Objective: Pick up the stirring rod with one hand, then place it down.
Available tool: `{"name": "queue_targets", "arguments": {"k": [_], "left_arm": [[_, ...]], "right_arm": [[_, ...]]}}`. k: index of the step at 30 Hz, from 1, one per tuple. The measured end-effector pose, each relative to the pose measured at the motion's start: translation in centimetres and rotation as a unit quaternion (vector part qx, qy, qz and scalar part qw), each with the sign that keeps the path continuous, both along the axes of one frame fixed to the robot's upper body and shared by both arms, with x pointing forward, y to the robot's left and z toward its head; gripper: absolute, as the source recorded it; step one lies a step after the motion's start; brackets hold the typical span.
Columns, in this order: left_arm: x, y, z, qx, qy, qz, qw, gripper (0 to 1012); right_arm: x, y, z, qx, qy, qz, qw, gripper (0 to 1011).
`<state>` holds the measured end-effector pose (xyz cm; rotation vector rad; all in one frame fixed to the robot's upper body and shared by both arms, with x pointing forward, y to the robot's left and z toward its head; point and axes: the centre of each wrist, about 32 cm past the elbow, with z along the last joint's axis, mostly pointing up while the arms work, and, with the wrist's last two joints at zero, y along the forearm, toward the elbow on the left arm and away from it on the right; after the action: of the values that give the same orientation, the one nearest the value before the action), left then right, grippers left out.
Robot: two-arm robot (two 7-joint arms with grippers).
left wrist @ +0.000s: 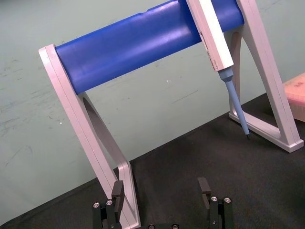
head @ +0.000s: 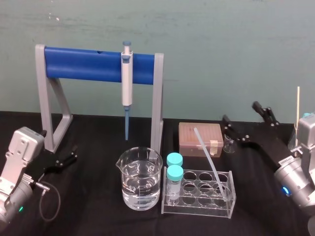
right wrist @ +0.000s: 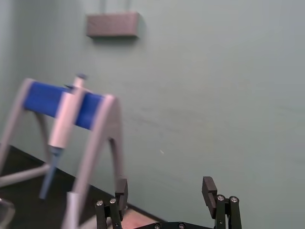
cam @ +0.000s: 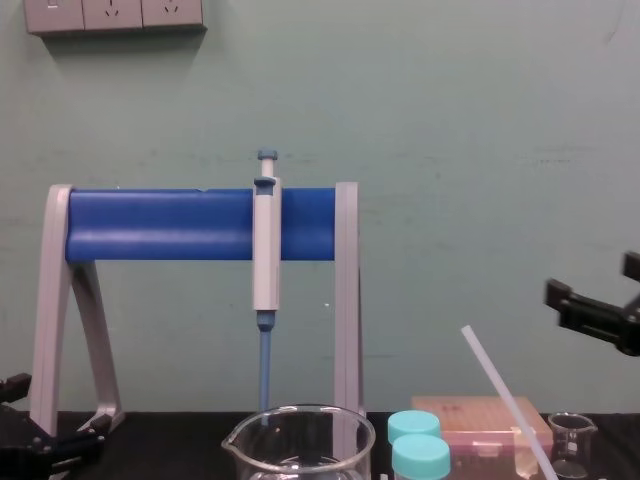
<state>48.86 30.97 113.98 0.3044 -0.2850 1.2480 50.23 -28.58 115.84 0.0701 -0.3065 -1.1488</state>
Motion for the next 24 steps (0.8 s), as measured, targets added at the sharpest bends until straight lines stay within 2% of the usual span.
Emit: {"name": "queue_targets", "arguments": {"k": [2,3,5,11,16,24], "left_arm": [[0.0,0.0,0.0,0.000,0.000,0.000,1.0000,1000],[0.0,0.0,0.0,0.000,0.000,0.000,1.0000,1000],[0.0,0.0,0.0,0.000,0.000,0.000,1.0000,1000],[0.0,0.0,0.0,0.000,0.000,0.000,1.0000,1000],[0.0,0.0,0.0,0.000,0.000,0.000,1.0000,1001],[0.0,0.0,0.0,0.000,0.000,0.000,1.0000,1000]], "right_arm": [[-0.1,-0.3,0.0,0.001,0.023,-0.020,0.9995,1003],[-0.1,-0.3,0.0,0.001,0.023,-0.020,0.9995,1003],[-0.4,-0.8,-0.2,0.000,0.056,-0.041,0.9976,1003],[-0.8,-1.6,-0.9,-0.009,0.110,-0.063,0.9919,1003],[-0.8,-1.7,-1.3,-0.015,0.130,-0.068,0.9890,1003],[-0.8,-1.7,-1.2,-0.015,0.126,-0.066,0.9897,1003]]}}
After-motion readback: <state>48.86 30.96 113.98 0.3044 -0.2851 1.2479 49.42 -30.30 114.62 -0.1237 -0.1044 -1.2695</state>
